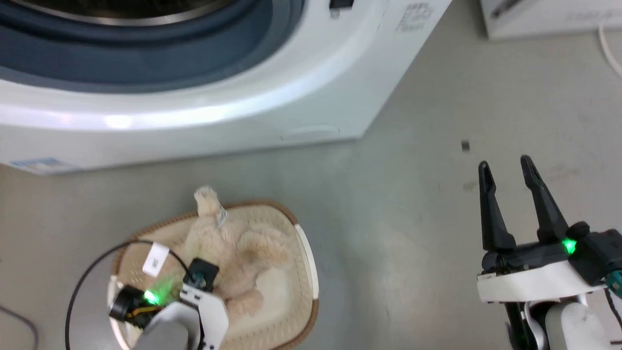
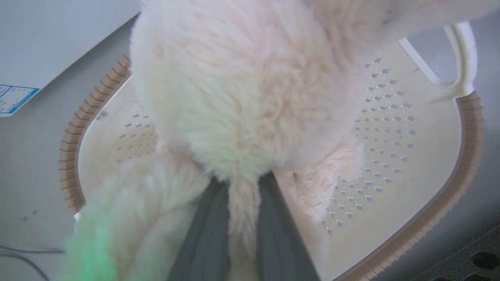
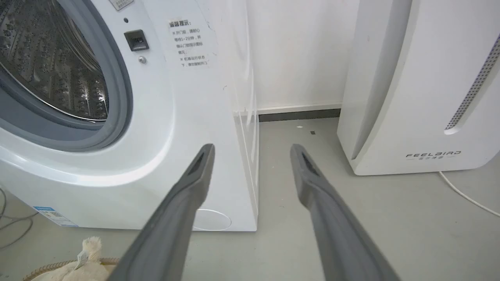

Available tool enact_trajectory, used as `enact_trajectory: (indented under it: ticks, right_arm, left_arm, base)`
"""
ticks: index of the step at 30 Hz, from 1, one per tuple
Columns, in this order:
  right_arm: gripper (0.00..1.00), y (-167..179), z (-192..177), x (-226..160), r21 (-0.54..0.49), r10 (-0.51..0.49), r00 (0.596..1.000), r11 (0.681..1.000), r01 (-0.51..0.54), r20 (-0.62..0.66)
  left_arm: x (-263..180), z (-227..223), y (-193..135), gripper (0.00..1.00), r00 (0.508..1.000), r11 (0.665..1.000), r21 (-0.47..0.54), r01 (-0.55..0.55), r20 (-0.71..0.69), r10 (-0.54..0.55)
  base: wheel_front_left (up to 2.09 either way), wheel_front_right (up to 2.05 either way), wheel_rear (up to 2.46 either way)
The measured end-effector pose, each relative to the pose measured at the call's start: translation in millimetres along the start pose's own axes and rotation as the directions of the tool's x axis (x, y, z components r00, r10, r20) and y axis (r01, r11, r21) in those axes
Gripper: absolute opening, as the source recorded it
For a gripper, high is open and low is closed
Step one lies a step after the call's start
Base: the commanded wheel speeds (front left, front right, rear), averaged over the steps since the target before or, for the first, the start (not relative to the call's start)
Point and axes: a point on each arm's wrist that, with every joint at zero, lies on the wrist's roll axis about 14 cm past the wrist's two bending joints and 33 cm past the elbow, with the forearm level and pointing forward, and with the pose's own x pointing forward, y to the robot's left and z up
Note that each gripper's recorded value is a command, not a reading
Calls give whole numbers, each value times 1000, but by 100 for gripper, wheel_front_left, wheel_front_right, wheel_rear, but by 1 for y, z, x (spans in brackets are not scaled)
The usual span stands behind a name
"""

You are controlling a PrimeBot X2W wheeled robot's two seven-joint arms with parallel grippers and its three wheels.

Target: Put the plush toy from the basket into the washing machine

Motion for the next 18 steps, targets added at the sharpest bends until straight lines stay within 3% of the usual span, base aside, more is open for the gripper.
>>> enact_trajectory:
  ticks: [10, 15, 18]
  right_arm:
    - [100, 19, 39, -25, 27, 42, 995, 999, -44, 90]
    - [100, 28, 51, -33, 36, 66, 990, 997, -71, 121]
    - [100, 35, 57, -39, 39, 85, 987, 995, -91, 139]
  left_arm:
    - [-53, 44, 8, 0, 972, 995, -51, -82, 217, 91]
    - [-81, 80, 16, 0, 915, 989, -82, -126, 376, 148]
    - [-109, 103, 24, 0, 852, 981, -110, -159, 487, 192]
  base:
    - [0, 0, 0]
    - [0, 0, 0]
    - [0, 0, 0]
